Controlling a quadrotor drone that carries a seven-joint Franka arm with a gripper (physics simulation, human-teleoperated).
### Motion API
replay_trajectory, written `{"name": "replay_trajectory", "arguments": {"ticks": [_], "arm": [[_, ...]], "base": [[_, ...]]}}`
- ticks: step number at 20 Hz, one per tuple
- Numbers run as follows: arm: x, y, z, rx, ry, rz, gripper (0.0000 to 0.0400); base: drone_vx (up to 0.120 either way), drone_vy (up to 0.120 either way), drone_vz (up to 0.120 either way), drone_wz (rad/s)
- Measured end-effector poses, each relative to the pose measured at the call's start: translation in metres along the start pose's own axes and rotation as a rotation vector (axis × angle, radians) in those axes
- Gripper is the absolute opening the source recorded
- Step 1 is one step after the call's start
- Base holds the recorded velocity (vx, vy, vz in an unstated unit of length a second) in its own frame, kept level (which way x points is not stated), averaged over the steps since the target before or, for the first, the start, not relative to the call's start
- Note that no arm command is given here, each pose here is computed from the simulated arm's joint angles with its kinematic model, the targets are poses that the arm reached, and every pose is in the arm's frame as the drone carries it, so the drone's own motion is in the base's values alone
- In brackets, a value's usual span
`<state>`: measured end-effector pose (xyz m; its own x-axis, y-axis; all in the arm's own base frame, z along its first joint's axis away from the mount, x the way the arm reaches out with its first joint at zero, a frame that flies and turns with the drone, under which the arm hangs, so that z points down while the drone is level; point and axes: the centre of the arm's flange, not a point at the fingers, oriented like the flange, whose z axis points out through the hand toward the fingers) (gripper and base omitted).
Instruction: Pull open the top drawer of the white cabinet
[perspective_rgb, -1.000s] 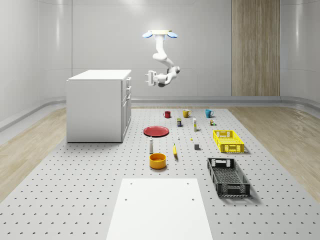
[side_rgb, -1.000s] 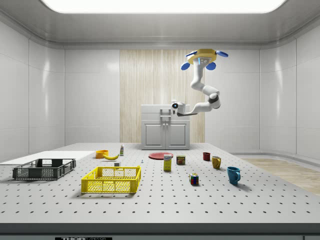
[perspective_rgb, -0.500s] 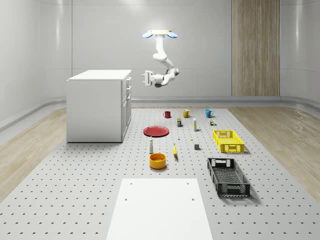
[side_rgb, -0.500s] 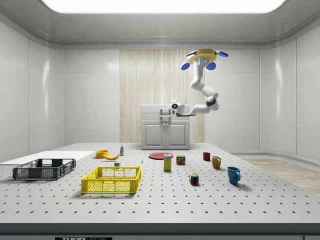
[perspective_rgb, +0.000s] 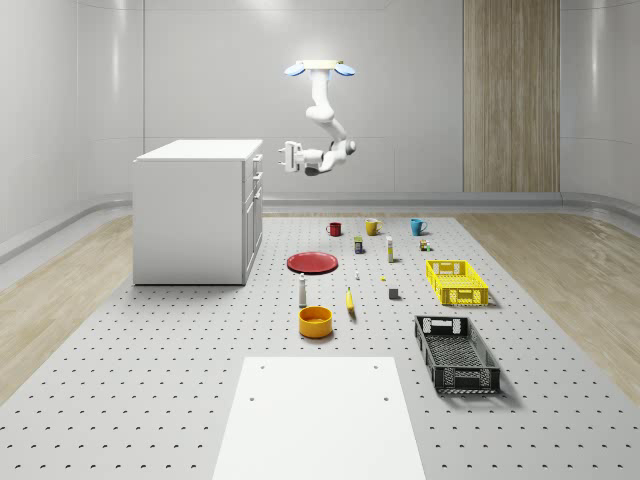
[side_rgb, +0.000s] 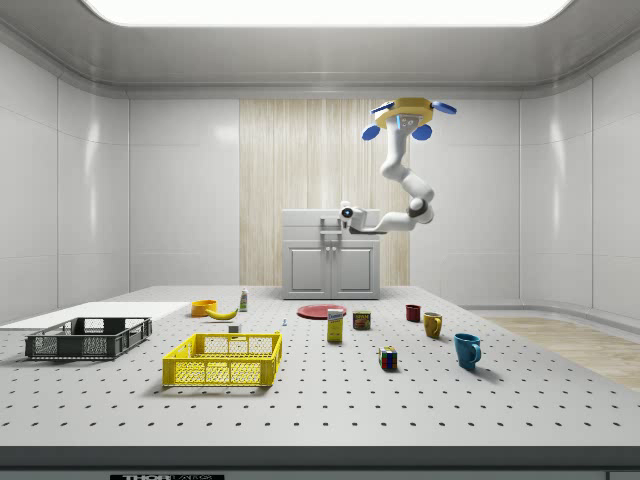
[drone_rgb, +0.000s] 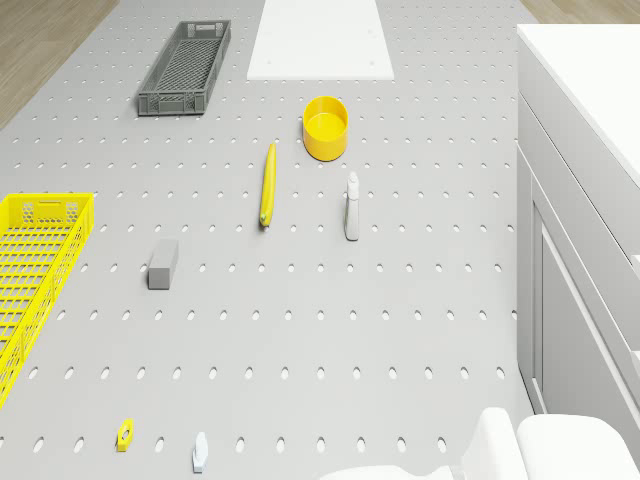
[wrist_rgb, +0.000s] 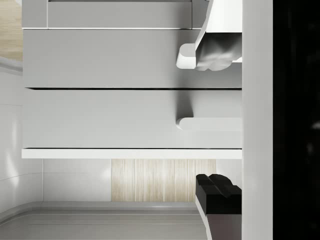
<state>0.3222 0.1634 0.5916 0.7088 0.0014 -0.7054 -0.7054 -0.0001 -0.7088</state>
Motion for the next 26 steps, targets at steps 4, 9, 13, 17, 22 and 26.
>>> {"name": "replay_trajectory", "arguments": {"ticks": [4, 9, 13, 17, 22, 26], "arm": [[0.012, -0.012, 0.002, 0.000, 0.000, 0.000, 0.0305], [0.020, -0.020, 0.007, 0.000, 0.000, 0.000, 0.0305], [0.023, -0.023, 0.020, 0.000, 0.000, 0.000, 0.0305], [0.024, -0.024, 0.035, 0.000, -0.001, 0.000, 0.0305], [0.025, -0.025, 0.055, 0.000, -0.001, -0.001, 0.0305], [0.025, -0.025, 0.068, 0.000, -0.001, -0.001, 0.0305]], "base": [[0.000, 0.000, 0.000, 0.000], [0.000, 0.000, 0.000, 0.000], [0.000, 0.000, 0.000, 0.000], [0.000, 0.000, 0.000, 0.000], [0.000, 0.000, 0.000, 0.000], [0.000, 0.000, 0.000, 0.000]]}}
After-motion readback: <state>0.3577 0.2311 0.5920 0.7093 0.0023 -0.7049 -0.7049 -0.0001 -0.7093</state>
